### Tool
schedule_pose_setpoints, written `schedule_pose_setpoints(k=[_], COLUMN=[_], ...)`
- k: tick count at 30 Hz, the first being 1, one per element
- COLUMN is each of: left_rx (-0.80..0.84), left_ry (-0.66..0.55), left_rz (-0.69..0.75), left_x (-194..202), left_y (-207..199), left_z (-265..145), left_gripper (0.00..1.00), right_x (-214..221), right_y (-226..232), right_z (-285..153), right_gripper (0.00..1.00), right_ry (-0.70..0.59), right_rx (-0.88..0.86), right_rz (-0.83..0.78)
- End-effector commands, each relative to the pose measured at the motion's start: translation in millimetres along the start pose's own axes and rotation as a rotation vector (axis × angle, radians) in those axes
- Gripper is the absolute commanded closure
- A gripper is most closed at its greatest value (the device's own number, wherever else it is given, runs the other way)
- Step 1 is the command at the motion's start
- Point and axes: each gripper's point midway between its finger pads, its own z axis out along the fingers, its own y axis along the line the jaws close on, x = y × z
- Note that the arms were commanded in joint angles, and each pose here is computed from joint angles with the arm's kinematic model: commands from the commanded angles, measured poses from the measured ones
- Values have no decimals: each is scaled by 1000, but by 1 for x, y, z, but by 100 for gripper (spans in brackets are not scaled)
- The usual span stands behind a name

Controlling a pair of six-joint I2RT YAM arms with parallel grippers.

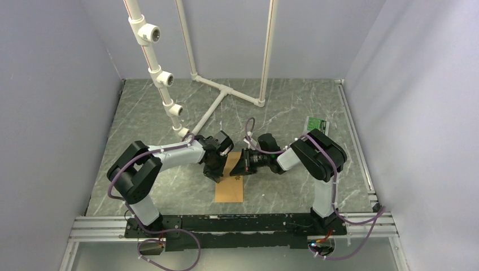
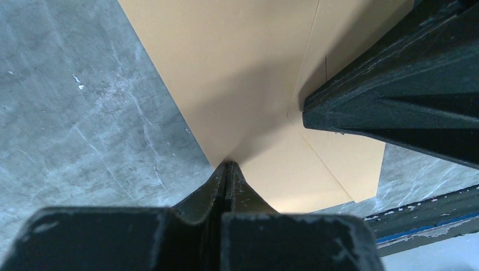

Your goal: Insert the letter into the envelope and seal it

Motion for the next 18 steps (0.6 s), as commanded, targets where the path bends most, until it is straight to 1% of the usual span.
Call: schedule_pose_setpoints(k=[1, 9, 14, 18], left_rx=[-73, -70, -74, -75], left_ry=[29, 35, 39, 41], left_rz=[-7, -11, -11, -11], left_x=[11, 12, 11, 12], left_y=[17, 17, 17, 17], left_z=[35, 36, 38, 38], left_gripper=[98, 98, 98, 97], right_x=[36, 59, 76, 81], right_y=[-26, -27, -24, -20], right_z=[4, -11, -20, -24], right_gripper=[100, 100, 100, 100], right_ry=[108, 168, 210, 225], right_rx=[80, 96, 63, 55], right_rz=[35, 2, 0, -15])
